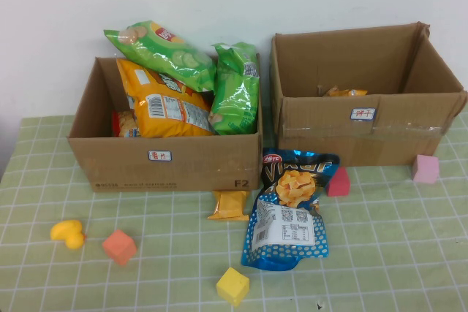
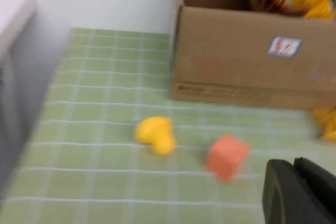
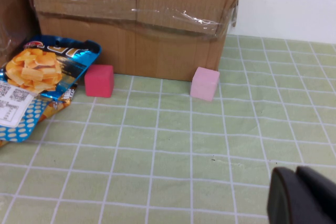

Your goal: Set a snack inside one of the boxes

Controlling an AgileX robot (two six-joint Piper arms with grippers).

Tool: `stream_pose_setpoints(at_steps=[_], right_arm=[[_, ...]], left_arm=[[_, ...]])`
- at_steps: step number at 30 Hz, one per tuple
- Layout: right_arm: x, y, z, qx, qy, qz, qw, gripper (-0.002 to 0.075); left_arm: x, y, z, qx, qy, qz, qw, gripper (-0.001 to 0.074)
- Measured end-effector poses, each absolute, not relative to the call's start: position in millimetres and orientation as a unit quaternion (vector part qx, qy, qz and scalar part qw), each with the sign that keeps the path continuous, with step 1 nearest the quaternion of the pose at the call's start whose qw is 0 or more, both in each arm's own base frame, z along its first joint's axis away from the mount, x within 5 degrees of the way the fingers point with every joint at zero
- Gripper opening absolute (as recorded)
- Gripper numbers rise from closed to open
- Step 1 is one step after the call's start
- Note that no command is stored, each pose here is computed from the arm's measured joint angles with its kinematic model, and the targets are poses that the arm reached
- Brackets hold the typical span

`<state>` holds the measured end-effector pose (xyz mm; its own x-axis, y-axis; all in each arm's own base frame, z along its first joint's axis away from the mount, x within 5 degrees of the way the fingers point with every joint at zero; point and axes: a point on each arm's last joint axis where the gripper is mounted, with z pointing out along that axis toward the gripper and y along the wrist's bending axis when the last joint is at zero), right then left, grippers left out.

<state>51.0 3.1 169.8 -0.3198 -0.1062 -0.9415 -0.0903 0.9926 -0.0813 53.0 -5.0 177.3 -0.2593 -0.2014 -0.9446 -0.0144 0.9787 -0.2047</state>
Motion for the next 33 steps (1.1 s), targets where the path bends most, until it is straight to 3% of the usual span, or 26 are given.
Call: stream_pose_setpoints(at_steps=[4,6,8,12,21,24,28,33], right_arm=[[51.0,3.1,169.8,-0.060,0.812,-0.007,0.580,-0.0002],[51.0,3.1,169.8,-0.060,0.812,-0.007,0.580,-0.0002],[51.0,3.1,169.8,-0.060,0.812,-0.007,0.580,-0.0002],[51.0,3.1,169.8,-0.060,0.812,-0.007,0.580,-0.0002],[51.0,3.1,169.8,-0.060,0.812,-0.007,0.580,-0.0002],[51.0,3.1,169.8,-0.060,0.812,-0.007,0.580,-0.0002],[51.0,3.1,169.8,-0.060,0.812,-0.007,0.580,-0.0002],[51.0,3.1,169.8,-0.060,0.812,-0.007,0.580,-0.0002]], left_arm=[[53.8,-11.1,180.8,-0.149,0.762,-0.188,0.601,-0.0003],[54.1,-16.7,187.0,-0.239,0.716,-0.311,0.578,-0.0003],[54.2,-19.5,191.7,-0.293,0.676,-0.387,0.554,-0.0003],[54.3,-20.3,196.8,-0.342,0.631,-0.451,0.530,-0.0003],[55.0,-17.2,200.1,-0.345,0.615,-0.449,0.549,-0.0003],[52.8,-22.2,206.9,-0.241,0.661,-0.389,0.595,-0.0003],[46.0,-32.1,243.0,-0.079,0.688,-0.318,0.648,-0.0003],[58.8,-41.8,276.4,0.051,0.762,-0.256,0.593,-0.0003]])
